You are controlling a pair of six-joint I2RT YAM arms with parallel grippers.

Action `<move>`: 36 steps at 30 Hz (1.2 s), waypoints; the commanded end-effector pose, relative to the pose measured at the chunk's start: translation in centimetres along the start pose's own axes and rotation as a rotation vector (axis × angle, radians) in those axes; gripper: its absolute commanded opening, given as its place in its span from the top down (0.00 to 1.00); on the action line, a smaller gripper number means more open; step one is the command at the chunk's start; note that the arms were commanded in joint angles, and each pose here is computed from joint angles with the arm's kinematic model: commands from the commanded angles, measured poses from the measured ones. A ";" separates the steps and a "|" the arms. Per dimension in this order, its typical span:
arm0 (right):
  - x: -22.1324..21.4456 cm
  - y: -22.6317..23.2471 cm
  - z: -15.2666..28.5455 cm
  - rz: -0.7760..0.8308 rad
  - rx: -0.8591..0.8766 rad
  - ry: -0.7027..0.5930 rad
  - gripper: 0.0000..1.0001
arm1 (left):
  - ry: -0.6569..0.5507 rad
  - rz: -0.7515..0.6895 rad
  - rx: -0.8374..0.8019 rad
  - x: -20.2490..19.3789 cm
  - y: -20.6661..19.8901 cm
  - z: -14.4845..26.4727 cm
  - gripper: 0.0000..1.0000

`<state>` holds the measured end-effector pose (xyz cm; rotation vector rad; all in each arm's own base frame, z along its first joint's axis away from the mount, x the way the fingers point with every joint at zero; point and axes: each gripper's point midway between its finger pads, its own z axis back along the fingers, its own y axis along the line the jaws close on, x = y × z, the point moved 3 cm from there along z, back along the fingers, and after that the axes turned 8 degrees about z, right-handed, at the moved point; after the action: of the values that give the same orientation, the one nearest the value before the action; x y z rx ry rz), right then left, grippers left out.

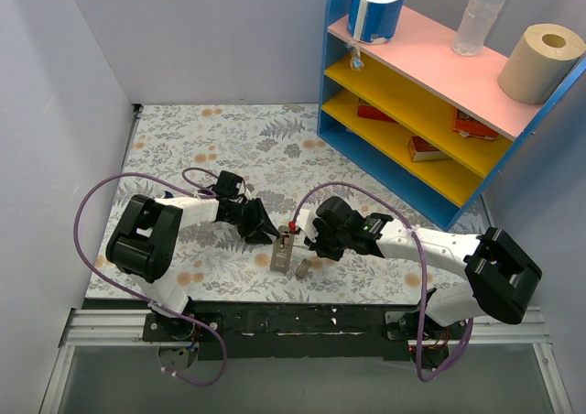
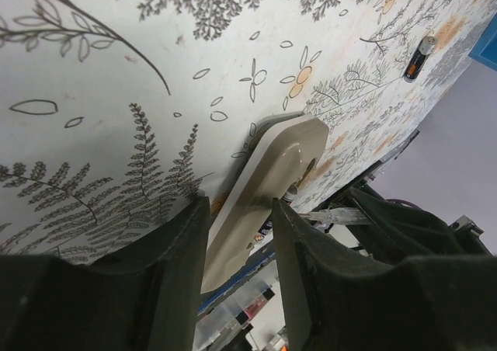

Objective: Unload the batteries from the remote control

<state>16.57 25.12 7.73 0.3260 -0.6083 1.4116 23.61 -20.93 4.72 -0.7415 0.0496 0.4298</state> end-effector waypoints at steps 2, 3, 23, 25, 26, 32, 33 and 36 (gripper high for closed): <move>-1.4 0.2 -0.4 -0.011 0.001 0.045 0.99 | -0.105 -0.050 0.097 1.1 0.3 1.0 0.58; -1.2 0.1 -0.3 -0.011 -0.006 0.038 0.99 | -0.108 -0.057 0.092 1.2 0.0 1.2 0.57; 2.9 -1.3 2.7 0.005 -0.043 -0.058 0.99 | -0.110 -0.066 0.065 0.9 -0.6 1.7 0.57; 3.1 -1.4 2.8 0.005 -0.045 -0.062 0.99 | -0.109 -0.063 0.067 0.9 -0.5 1.6 0.57; 3.2 -1.4 2.8 0.007 -0.044 -0.066 0.99 | -0.105 -0.062 0.069 0.8 -0.4 1.6 0.57; 3.4 -1.5 2.2 0.009 -0.037 -0.061 0.99 | -0.115 -0.064 0.080 0.9 -0.2 1.7 0.57; 3.2 -1.5 2.0 0.006 -0.033 -0.050 0.99 | -0.120 -0.065 0.081 0.9 -0.2 1.8 0.57; 3.4 -1.6 1.8 0.007 -0.033 -0.047 0.99 | -0.129 -0.068 0.090 1.0 -0.1 1.9 0.57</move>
<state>17.03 25.52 10.02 0.3210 -0.6324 1.4056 24.19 -20.15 5.36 -0.6548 -0.0203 0.4162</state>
